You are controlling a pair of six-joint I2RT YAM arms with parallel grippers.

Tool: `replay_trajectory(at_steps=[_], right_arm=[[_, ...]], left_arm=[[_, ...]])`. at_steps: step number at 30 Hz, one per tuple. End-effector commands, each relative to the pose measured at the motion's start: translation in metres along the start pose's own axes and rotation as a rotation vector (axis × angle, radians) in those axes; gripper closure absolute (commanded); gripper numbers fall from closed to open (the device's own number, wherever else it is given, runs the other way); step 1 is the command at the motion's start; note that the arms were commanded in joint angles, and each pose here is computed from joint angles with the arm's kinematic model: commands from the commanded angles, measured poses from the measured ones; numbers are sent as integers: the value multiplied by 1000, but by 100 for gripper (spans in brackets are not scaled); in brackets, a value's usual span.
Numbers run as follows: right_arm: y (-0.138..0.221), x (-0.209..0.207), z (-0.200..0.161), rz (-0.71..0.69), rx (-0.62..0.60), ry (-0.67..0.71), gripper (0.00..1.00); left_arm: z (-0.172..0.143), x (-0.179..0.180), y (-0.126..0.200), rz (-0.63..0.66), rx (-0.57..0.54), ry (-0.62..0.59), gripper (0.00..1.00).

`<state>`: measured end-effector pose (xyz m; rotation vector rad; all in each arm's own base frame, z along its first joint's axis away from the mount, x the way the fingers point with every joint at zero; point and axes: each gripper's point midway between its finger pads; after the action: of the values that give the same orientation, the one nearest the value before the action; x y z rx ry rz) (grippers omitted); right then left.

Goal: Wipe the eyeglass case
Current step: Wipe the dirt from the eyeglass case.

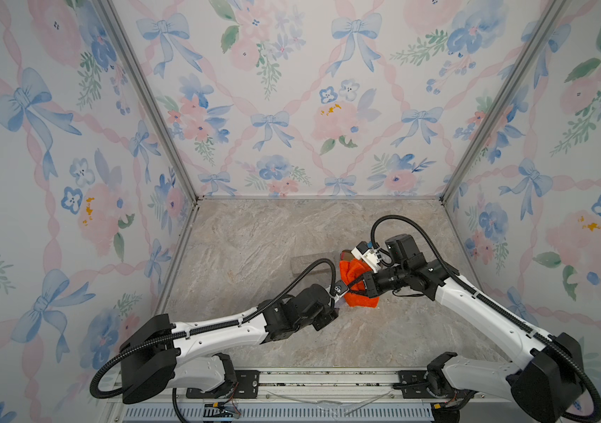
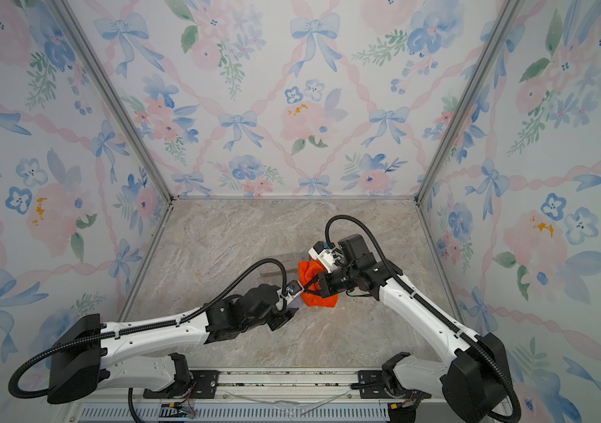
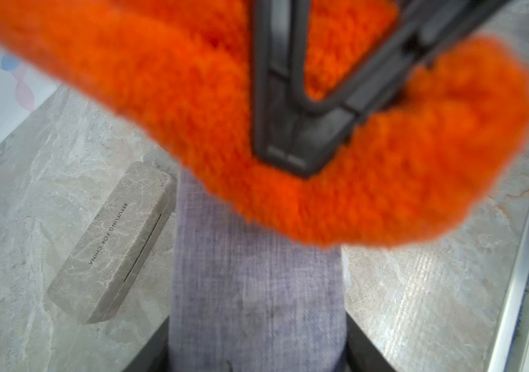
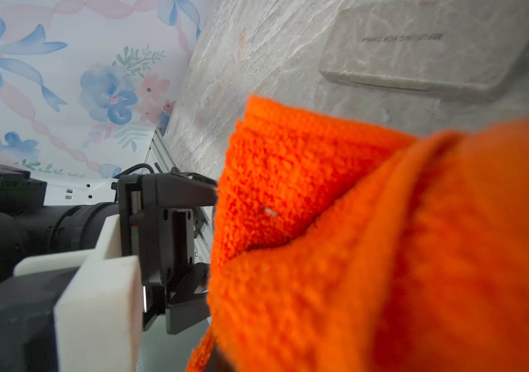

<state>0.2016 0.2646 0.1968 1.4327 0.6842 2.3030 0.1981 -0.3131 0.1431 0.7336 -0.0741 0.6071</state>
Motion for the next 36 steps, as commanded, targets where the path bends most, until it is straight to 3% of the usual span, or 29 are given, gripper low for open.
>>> replay_trajectory(at_steps=[1,4,7,13,15,20,23,27,31,36], right_arm=[[-9,-7,2,-3,-4,-25,100],[17,-37,7,-108,-23,-50,100],[33,-33,16,-129,-60,-28,100],[-27,0,3,55,-3,-65,100],[-35,-5,-1,67,8,-88,100],[16,-50,24,-50,-118,-161,100],[55,-56,47,-115,-213,-161,100],[87,-27,76,-101,-312,-115,100],[108,25,102,-42,-386,-37,100],[109,60,119,-6,-378,12,100]], left_arm=[[45,2,17,-6,-171,8,80],[47,4,21,-3,-178,8,80],[45,4,20,-4,-171,4,80],[50,10,20,10,-194,37,81],[37,7,16,1,-176,46,81],[32,10,18,3,-174,46,81],[31,13,18,11,-164,33,81],[21,21,16,62,-137,10,81],[12,26,9,133,-88,-87,83],[20,42,9,301,-83,-224,82]])
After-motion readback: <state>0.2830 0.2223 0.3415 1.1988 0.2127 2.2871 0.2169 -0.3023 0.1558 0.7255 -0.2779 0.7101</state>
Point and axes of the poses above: each gripper's point midway between its finger pads, its own y axis back along the fingers, its own x axis along the line the jaws close on, z = x × y, and after that the axes turned 6 degrees about -y, right-handed
